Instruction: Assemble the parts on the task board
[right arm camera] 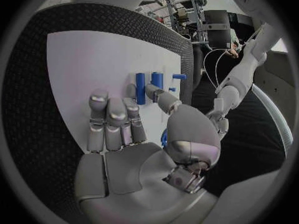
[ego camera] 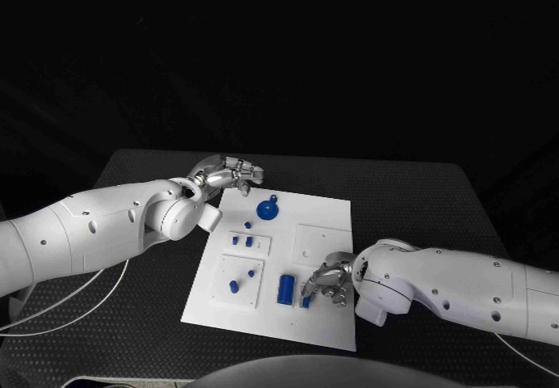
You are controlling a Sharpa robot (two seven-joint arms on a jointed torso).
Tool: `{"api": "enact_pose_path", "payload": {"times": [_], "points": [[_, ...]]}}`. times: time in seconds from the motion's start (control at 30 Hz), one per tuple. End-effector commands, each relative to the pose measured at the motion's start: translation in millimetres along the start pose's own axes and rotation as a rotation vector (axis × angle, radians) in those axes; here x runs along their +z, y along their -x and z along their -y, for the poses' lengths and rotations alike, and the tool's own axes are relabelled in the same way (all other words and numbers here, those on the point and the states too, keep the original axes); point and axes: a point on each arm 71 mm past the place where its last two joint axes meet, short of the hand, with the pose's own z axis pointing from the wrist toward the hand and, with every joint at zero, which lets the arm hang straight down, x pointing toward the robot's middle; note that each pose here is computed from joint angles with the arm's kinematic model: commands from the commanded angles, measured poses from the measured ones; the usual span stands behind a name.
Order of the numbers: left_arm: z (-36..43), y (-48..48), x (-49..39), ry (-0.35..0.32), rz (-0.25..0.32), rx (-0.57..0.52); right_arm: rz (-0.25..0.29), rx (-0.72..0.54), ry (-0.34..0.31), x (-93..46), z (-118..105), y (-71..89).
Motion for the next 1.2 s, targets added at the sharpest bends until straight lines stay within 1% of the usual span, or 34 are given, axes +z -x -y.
{"api": "enact_pose_path", "payload": {"times": [0.03, 0.2, 0.5, 0.73, 0.87, 0.93, 0.97, 1.03, 1.07, 1.1, 1.17, 1.2], "points": [[1.5, -2.6, 0.6, -0.008, -0.017, -0.003, -0.011, -0.033, 0.047, -0.8, -6.4, -3.7], [1.5, -2.3, 0.7, -0.008, -0.016, -0.002, -0.016, -0.048, 0.051, -0.9, -6.9, -4.4], [1.4, -2.0, 0.7, -0.008, -0.015, -0.002, -0.004, -0.05, 0.048, -1.0, -4.6, -1.9], [1.4, -1.7, 0.9, -0.008, -0.013, -0.002, 0.025, -0.045, 0.062, -2.5, 4.0, 6.8], [0.9, 2.0, 0.7, -0.011, 0.0, 0.002, 0.037, -0.035, 0.092, -7.2, 17.0, 17.3], [0.7, 3.7, 0.8, -0.012, 0.007, 0.003, 0.052, -0.027, 0.11, -11.5, 22.4, 25.8], [0.4, 5.0, 0.9, -0.011, 0.011, 0.0, 0.057, -0.031, 0.129, -13.8, 23.4, 30.7], [0.1, 6.7, 1.5, -0.011, 0.02, -0.008, 0.091, -0.031, 0.163, -19.5, 26.2, 42.3], [0.0, 7.3, 1.8, -0.01, 0.023, -0.013, 0.098, -0.029, 0.172, -20.7, 26.6, 44.7], [-0.4, 8.7, 2.1, -0.009, 0.03, -0.021, 0.122, -0.022, 0.205, -24.2, 27.0, 52.9], [-1.0, 11.4, 2.9, -0.008, 0.041, -0.027, 0.169, -0.008, 0.239, -28.4, 27.0, 67.3], [-1.3, 13.2, 3.5, -0.008, 0.048, -0.026, 0.191, 0.005, 0.279, -31.0, 24.6, 75.8]]}}
